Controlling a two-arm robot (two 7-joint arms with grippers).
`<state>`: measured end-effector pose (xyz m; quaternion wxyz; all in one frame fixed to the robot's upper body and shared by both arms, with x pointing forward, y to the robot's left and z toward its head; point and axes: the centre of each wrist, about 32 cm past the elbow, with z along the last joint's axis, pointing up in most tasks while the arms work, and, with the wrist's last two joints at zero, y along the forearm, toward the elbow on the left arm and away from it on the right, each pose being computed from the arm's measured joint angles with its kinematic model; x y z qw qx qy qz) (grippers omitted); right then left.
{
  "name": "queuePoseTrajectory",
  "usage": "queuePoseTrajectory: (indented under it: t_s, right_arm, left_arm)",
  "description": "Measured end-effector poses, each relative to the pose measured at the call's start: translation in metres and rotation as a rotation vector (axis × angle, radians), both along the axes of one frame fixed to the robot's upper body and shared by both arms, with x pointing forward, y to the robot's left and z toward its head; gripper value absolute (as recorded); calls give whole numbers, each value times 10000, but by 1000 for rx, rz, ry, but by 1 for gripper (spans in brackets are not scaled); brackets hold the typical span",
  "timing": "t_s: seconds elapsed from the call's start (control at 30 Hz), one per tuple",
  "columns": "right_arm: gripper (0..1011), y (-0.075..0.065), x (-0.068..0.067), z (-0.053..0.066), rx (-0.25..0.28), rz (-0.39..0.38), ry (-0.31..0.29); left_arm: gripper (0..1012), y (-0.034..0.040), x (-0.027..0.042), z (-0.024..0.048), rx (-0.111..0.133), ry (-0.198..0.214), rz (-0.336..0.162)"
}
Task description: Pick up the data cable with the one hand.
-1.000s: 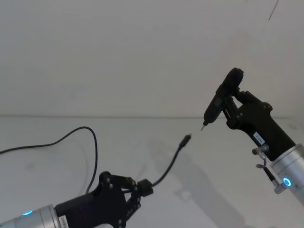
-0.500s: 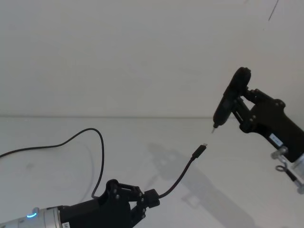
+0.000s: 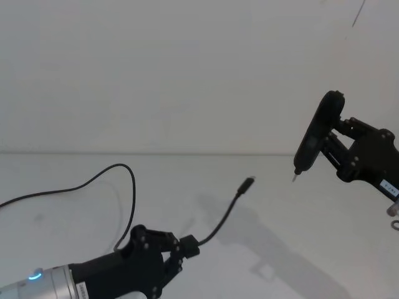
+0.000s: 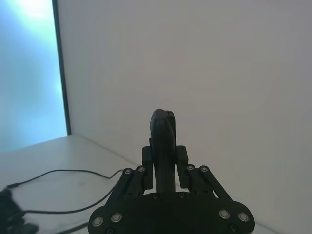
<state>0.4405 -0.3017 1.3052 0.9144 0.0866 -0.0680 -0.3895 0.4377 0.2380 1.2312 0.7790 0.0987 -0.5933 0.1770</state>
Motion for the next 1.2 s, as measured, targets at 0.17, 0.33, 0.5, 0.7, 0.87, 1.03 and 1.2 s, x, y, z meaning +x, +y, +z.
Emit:
queuePoseTrajectory:
  t_s: [0.17,0.33,0.5,0.7,0.87,1.03,1.2]
  right_arm:
    - [284,-16,-13,31,5,29,9]
    - [284,-8,-9,63,14,50,15]
    - [284,33,13,90,28,68,17]
    - [284,100,64,92,50,66,13]
    - [284,172,125,80,65,58,1]
    - [284,249,209,64,77,49,-9]
    - [284,320,296,50,88,47,-8]
  left_arm:
    - [48,25,0,21,-5,7,51]
    - [48,40,0,32,-9,12,79]
    - [48,51,2,40,-12,16,98]
    - [48,62,2,48,-15,20,116]
    - [48,67,3,51,-16,21,124]
    - [48,71,3,53,-17,23,130]
    - [48,74,3,55,-17,23,134]
